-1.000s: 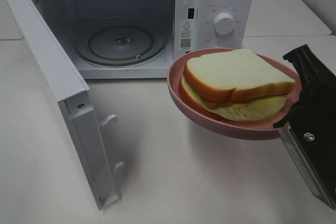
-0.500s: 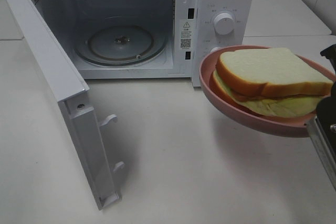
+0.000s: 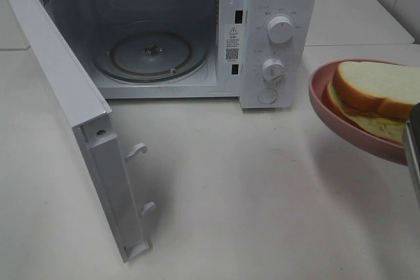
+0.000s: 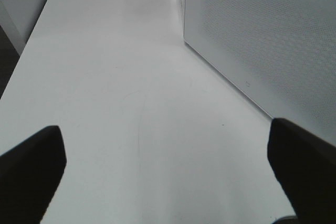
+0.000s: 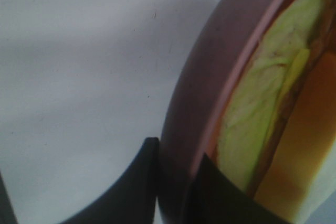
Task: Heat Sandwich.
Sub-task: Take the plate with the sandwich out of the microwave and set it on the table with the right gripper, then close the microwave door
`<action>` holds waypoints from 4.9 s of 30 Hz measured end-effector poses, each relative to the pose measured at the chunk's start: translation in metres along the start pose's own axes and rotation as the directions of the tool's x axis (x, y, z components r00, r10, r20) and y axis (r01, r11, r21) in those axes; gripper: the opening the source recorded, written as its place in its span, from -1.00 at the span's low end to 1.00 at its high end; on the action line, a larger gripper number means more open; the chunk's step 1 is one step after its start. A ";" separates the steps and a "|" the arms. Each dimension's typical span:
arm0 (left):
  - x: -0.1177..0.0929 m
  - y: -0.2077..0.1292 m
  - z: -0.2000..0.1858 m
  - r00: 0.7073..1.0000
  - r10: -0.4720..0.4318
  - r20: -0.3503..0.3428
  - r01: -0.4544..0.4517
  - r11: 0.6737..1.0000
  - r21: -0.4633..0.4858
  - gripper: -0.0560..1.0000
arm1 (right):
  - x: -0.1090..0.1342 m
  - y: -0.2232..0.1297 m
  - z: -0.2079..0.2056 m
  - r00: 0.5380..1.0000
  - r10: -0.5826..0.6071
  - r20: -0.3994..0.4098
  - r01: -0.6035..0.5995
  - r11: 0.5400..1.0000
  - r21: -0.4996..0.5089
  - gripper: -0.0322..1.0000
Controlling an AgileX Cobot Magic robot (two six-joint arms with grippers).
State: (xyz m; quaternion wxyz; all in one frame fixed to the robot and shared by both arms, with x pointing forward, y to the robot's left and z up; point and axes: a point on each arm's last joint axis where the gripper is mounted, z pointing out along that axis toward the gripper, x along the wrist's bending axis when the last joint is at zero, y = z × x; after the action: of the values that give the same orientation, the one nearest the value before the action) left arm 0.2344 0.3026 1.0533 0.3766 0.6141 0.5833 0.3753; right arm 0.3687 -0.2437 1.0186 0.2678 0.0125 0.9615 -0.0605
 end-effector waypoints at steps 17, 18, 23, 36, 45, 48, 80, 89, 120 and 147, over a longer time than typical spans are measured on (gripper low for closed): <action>0.000 0.000 0.000 1.000 0.000 0.000 0.000 1.000 0.000 0.98 | -0.002 -0.002 0.030 0.921 0.388 0.030 -0.373 0.857 0.356 -0.70; 0.000 0.000 0.000 1.000 0.000 0.000 0.000 1.000 0.000 0.98 | -0.002 -0.001 0.033 0.915 0.403 0.029 -0.384 0.845 0.372 -0.70; 0.000 0.000 0.000 1.000 0.000 0.000 0.000 1.000 0.000 0.98 | -0.010 0.012 0.045 0.844 0.531 0.078 -0.512 0.752 0.415 -0.70; 0.000 0.000 0.000 1.000 0.000 0.000 0.000 1.000 0.000 0.98 | -0.043 0.046 0.076 0.647 0.711 0.276 -0.735 0.483 0.477 -0.71; 0.000 0.000 0.000 1.000 0.000 0.000 0.000 1.000 0.000 0.98 | -0.049 0.048 0.114 0.628 0.722 0.291 -0.731 0.418 0.540 -0.71; 0.000 0.000 0.000 1.000 0.000 0.000 0.000 1.000 0.000 0.98 | -0.049 0.044 0.130 0.603 0.739 0.301 -0.745 0.386 0.544 -0.71; 0.000 0.000 0.000 1.000 0.000 0.000 0.000 1.000 0.000 0.98 | -0.034 0.040 0.204 0.573 0.750 0.331 -0.761 0.338 0.554 -0.69; 0.000 0.000 0.000 1.000 0.000 0.000 0.000 1.000 0.000 0.98 | -0.034 0.039 0.204 0.578 0.743 0.336 -0.759 0.339 0.556 -0.48; 0.000 0.000 0.000 1.000 0.000 0.000 0.000 1.000 0.000 0.98 | -0.072 0.020 0.042 0.408 0.911 0.065 -0.869 0.365 0.333 0.62; 0.000 0.000 0.000 1.000 0.000 0.000 0.000 1.000 0.000 0.98 | 0.001 -0.044 -0.102 0.320 0.923 -0.216 -0.947 0.309 -0.085 0.55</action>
State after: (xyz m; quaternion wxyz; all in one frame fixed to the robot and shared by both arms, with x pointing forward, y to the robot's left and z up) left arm 0.2344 0.3026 1.0533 0.3766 0.6141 0.5833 0.3753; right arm 0.3131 -0.2749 1.1092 0.1914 0.5450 0.7911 0.2014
